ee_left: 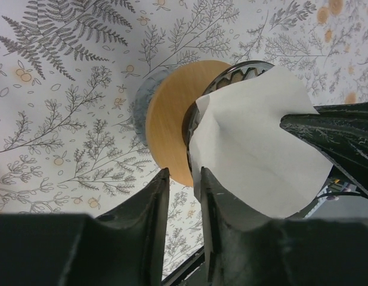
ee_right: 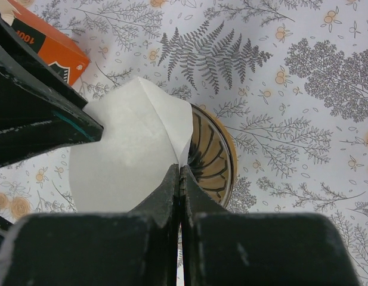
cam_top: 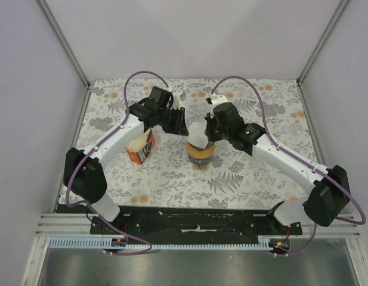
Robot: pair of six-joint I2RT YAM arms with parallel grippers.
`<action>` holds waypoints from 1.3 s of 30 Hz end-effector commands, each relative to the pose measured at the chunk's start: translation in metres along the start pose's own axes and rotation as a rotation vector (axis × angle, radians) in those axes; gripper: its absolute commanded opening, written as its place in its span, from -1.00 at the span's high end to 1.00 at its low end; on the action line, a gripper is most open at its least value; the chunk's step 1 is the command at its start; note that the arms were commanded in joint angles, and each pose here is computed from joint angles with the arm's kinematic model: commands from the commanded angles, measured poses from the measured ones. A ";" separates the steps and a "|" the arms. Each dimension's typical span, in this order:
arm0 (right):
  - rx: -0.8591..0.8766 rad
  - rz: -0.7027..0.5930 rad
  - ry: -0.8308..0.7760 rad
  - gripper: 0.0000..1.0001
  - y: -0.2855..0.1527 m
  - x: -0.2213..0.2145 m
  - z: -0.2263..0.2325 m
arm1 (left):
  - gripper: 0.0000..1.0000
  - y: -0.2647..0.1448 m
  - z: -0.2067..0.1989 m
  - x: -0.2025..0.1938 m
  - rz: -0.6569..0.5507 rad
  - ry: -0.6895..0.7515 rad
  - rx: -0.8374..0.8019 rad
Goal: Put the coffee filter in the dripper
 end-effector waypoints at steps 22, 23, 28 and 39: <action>0.108 -0.088 -0.200 0.20 -0.036 0.053 0.025 | 0.96 0.002 -0.011 0.014 -0.060 0.166 0.072; 0.140 -0.074 -0.200 0.33 -0.035 0.048 0.029 | 0.96 0.003 -0.012 0.014 -0.059 0.169 0.071; 0.240 0.028 -0.185 0.79 -0.019 0.022 0.041 | 0.96 0.004 -0.014 0.015 -0.057 0.179 0.069; 0.075 -0.114 -0.194 0.39 -0.046 0.051 0.024 | 0.96 0.002 -0.016 0.016 -0.058 0.202 0.082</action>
Point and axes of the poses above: each gripper's point midway between its finger pads, its own y axis out along the fingers, its own z axis along the line the jaws close on, x = y × z, the point moved 4 cm from there along -y, back along the fingers, and after that the axes turned 6 degrees about y, right-handed, at the moved point
